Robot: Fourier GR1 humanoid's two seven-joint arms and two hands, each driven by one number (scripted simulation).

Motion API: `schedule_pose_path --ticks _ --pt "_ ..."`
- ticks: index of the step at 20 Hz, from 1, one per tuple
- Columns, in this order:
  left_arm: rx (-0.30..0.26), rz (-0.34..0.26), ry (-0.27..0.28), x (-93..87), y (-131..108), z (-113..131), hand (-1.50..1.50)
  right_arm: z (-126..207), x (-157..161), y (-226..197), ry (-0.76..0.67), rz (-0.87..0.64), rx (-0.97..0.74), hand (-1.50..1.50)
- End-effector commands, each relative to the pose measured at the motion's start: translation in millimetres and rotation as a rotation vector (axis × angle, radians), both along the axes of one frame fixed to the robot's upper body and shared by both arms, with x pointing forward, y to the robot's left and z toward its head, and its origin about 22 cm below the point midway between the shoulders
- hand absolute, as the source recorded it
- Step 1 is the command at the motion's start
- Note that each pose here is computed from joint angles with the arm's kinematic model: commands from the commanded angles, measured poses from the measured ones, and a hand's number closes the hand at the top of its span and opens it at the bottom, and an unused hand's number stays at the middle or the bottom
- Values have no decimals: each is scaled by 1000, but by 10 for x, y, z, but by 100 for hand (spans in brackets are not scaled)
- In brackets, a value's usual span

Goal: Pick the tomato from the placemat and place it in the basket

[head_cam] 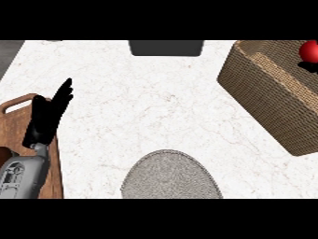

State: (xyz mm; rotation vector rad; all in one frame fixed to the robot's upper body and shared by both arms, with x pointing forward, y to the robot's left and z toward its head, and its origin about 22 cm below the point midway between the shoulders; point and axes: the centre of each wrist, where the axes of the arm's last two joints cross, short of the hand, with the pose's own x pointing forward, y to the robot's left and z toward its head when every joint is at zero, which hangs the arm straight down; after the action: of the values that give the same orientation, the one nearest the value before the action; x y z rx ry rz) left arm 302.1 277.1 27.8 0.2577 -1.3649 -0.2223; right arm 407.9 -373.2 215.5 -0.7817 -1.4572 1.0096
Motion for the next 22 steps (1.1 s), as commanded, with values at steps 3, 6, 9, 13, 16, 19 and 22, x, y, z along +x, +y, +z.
schedule_pose_path --ticks 3,6,9,13,16,19,22 --pt "3 -10 7 -24 -74 -45 0 -178 121 -78 20 -10 172 -150" --pt "10 -3 10 -98 -85 38 0 -450 62 -145 -39 -17 211 -150" --pt "-8 6 -15 -119 -97 28 0 -446 123 -47 -118 -58 296 -150" --pt "9 -13 -13 -81 -10 59 0 -250 54 -412 -263 -158 400 -150" --pt "-1 -4 5 -110 -56 -101 0 -116 -74 -673 -269 -230 469 -150" --pt "-8 1 -3 20 70 47 0 -118 -239 -1003 -256 -308 478 -150" --pt "-14 -24 4 -50 -107 66 0 104 -509 -1410 -296 -372 562 -150"
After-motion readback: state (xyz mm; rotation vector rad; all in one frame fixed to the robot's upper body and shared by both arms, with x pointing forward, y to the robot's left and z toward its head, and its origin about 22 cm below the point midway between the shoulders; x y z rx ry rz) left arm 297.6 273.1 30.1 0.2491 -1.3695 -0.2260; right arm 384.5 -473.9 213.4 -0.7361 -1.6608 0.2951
